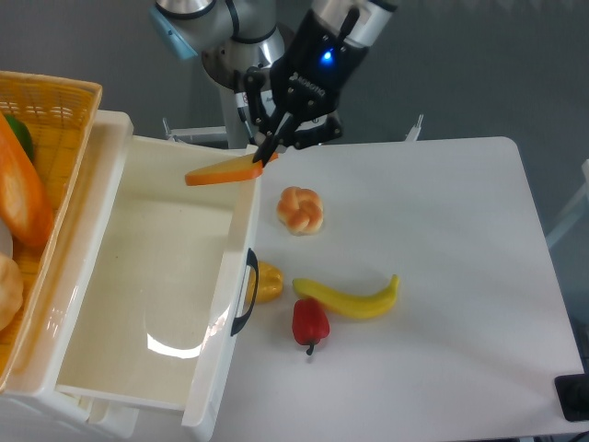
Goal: Place the bread slice in the upper white drawer
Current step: 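Carry the bread slice over the open white drawer, then open the gripper to drop the bread slice into the drawer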
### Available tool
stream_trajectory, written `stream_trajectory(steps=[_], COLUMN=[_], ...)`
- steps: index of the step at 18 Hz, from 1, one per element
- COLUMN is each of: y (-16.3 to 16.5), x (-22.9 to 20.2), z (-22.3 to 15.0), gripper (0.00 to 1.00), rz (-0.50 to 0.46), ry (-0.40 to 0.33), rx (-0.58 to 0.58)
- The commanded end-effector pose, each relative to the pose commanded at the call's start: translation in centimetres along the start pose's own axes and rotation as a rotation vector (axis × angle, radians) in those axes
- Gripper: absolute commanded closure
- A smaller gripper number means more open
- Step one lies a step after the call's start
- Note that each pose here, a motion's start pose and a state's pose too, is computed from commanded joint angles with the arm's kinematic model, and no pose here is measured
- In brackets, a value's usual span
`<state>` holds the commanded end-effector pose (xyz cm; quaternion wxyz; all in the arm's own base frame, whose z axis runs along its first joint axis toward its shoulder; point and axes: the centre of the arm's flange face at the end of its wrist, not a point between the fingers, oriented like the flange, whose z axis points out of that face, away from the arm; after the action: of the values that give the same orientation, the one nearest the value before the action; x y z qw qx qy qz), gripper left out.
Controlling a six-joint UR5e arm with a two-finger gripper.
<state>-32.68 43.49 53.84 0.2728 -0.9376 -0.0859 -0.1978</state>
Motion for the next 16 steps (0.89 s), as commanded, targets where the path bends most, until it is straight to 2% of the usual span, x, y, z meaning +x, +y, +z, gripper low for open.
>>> stream_trajectory(steps=[7, 13, 16], y=[-0.6, -0.9, -1.1], x=[1.4, 1.7, 1.2], z=[4.4, 5.5, 5.9], gripper=[1.00, 1.00, 0.59], rz=[0.044, 0.054, 0.068], ry=[0.039, 0.049, 0.046], rx=[-0.035, -0.046, -0.043])
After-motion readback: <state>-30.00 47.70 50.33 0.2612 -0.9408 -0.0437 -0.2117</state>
